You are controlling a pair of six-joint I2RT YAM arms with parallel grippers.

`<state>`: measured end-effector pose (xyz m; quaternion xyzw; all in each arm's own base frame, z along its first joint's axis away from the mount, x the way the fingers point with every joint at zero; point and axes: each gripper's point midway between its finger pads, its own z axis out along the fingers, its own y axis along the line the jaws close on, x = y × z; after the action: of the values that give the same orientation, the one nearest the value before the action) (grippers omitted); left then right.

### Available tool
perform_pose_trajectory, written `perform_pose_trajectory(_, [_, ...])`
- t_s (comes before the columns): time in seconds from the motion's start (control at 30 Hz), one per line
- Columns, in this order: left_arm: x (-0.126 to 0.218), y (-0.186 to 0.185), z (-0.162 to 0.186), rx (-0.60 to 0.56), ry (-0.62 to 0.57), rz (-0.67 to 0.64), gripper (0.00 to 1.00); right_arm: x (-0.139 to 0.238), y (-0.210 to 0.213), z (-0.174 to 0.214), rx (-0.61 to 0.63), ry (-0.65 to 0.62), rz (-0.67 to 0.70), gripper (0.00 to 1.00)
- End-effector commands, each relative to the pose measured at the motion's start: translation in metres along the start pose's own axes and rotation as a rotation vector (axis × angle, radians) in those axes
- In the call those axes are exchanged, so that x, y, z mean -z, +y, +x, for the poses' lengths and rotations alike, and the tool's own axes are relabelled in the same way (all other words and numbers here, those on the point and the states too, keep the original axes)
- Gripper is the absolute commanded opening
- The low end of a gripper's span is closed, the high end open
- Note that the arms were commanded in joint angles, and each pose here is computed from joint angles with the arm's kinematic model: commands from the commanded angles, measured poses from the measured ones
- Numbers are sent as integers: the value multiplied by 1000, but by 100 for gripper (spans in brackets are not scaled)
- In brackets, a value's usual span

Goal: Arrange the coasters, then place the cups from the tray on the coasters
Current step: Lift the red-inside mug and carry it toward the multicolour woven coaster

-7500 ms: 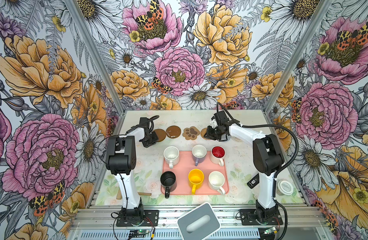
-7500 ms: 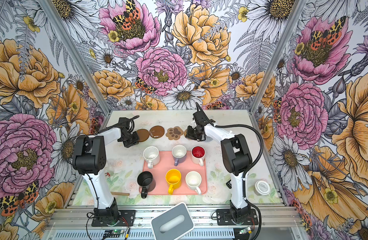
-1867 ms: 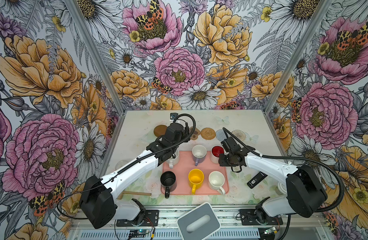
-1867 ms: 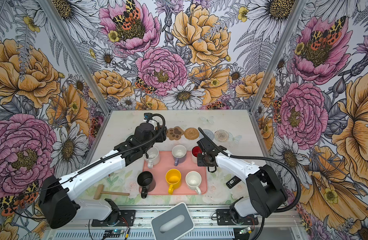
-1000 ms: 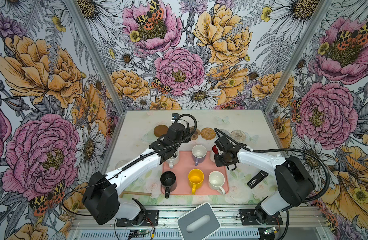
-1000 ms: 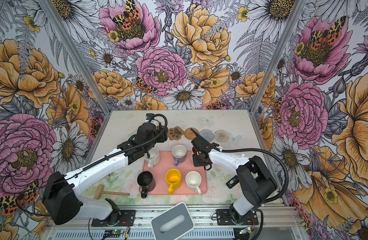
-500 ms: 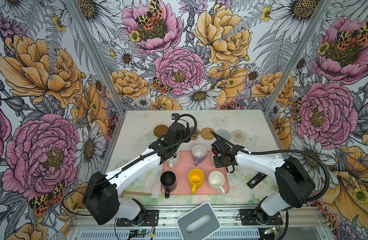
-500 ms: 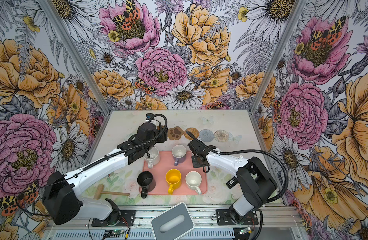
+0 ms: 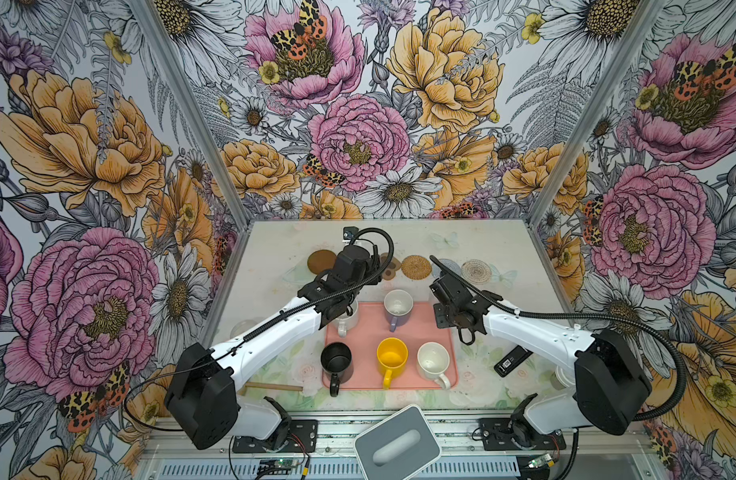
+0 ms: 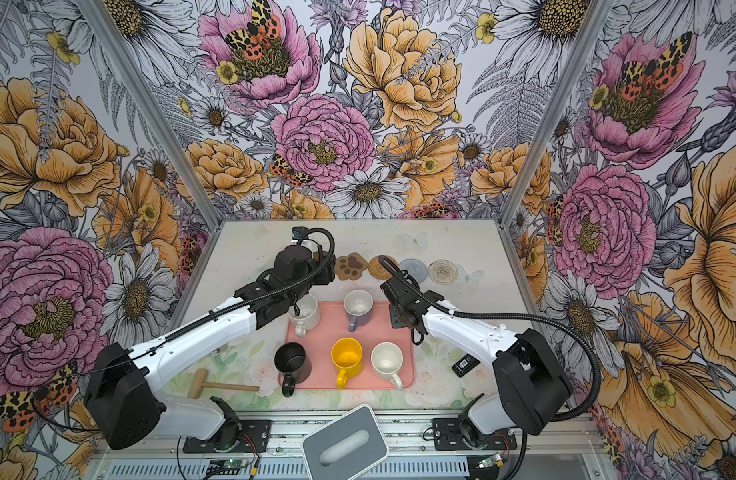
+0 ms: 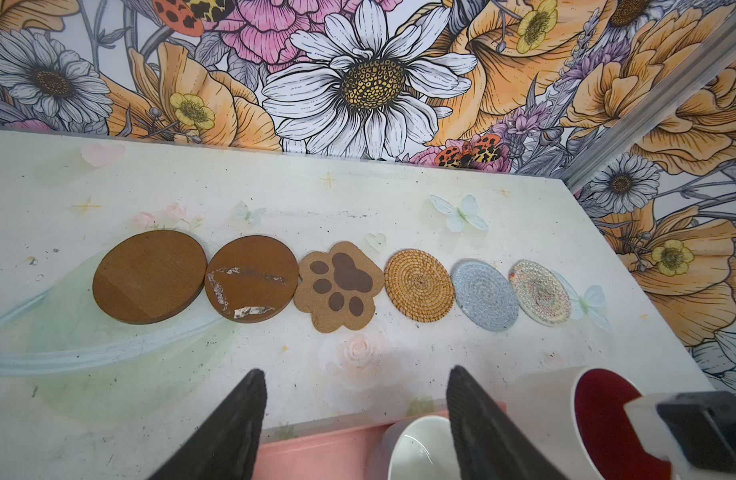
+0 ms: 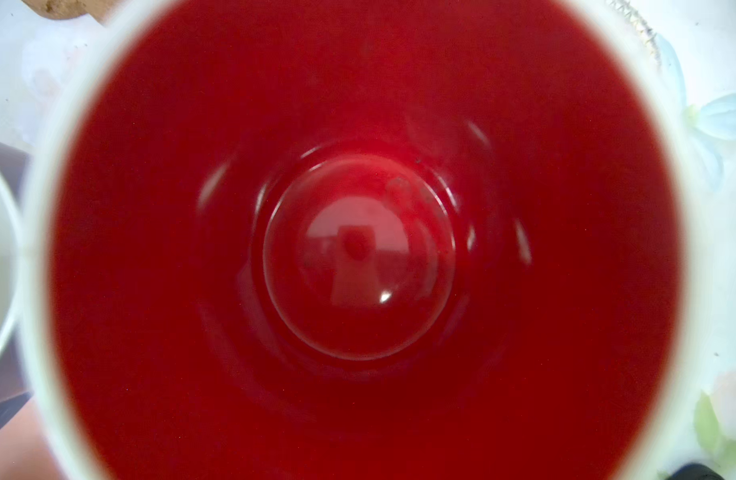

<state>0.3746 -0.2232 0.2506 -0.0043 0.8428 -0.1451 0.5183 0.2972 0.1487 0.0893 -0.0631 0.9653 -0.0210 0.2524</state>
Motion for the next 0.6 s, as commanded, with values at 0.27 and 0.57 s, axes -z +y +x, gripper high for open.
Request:
perform_pose_trajectory(0.27, [7,11,-7,31,-42,-15,70,18,-47,-74,-116,-159,-4,0])
perform_pose_trajectory(0.57, [12,20,-10,42,-68,-33,70,-3,-97,-105,-189,-151,32,0])
